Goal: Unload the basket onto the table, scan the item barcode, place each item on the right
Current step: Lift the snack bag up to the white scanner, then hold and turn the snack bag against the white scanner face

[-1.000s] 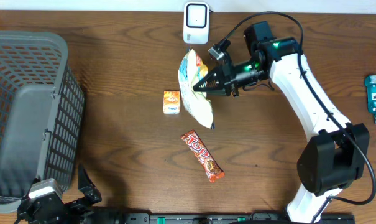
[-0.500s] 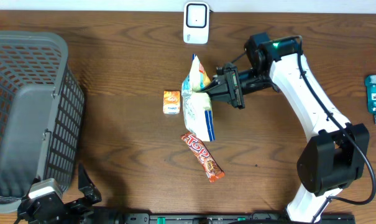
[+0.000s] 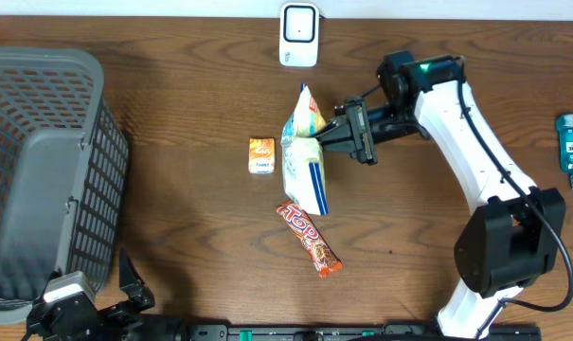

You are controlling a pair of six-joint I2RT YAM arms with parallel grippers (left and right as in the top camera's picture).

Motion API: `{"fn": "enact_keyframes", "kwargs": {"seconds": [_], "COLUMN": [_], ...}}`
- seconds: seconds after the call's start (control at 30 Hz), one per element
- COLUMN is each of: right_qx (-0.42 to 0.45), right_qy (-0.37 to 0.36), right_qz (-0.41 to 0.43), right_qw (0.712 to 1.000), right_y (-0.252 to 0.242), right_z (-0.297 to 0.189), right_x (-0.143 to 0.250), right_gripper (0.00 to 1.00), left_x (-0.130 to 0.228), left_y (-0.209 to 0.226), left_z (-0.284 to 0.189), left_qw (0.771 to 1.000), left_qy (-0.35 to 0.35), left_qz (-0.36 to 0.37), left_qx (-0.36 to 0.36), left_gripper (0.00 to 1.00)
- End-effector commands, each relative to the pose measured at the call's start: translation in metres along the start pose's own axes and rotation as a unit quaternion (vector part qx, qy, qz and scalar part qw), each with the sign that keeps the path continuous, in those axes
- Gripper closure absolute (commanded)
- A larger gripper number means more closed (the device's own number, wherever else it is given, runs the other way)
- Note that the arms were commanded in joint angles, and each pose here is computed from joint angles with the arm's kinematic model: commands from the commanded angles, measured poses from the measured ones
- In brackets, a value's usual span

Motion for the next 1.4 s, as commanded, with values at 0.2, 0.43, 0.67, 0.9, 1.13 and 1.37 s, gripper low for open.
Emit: {"fn": "enact_keyframes", "kwargs": {"seconds": [0.2, 0.43, 0.67, 0.9, 1.13, 1.37], "right_qx": [-0.003, 0.163, 0.301, 0.376, 0.358, 0.353], "right_qy": [-0.008, -0.225, -0.305, -0.325, -0.429, -0.44], "right_qz": [-0.005, -0.227, -0.459, -0.581, -0.639, -0.691], "right_qw": [1.0, 0.934, 0.778, 0.644, 0.528, 0.452], "right_y": [0.002, 0.004, 0.02, 0.035, 0.083, 0.116], "right_z": [-0.005, -0.01, 0.003, 0.037, 0.032, 0.027], "right_x": [0.0, -0.064, -0.091, -0.1, -0.116, -0.149], "right_gripper": [0.98, 0.99, 0.99, 0.99, 0.99, 0.99], "left_x": [0.034, 0.034, 0.034, 0.034, 0.034, 0.034], "left_y": [0.004, 0.004, 0.004, 0.004, 0.004, 0.004], "left_z": [0.014, 0.014, 0.014, 0.014, 0.014, 0.014], "left_qw": [0.997, 0.997, 0.997, 0.997, 0.997, 0.997], "left_qy": [0.074, 0.074, 0.074, 0.074, 0.074, 0.074], "left_qz": [-0.004, -0.004, -0.004, -0.004, -0.004, -0.004], "left_qx": [-0.032, -0.032, -0.032, -0.032, -0.032, -0.032], "left_gripper": [0.02, 0.02, 0.02, 0.02, 0.02, 0.02]}}
Point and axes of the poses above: each gripper's point midway between its finger pads, its own z axis out along the fingers, its own y axis along the line the jaws close on, x = y × z, the point moved 7 cm from there along -z, back along the fingers, and after that the axes turned 2 degrees about -z, right-handed, at the moved point
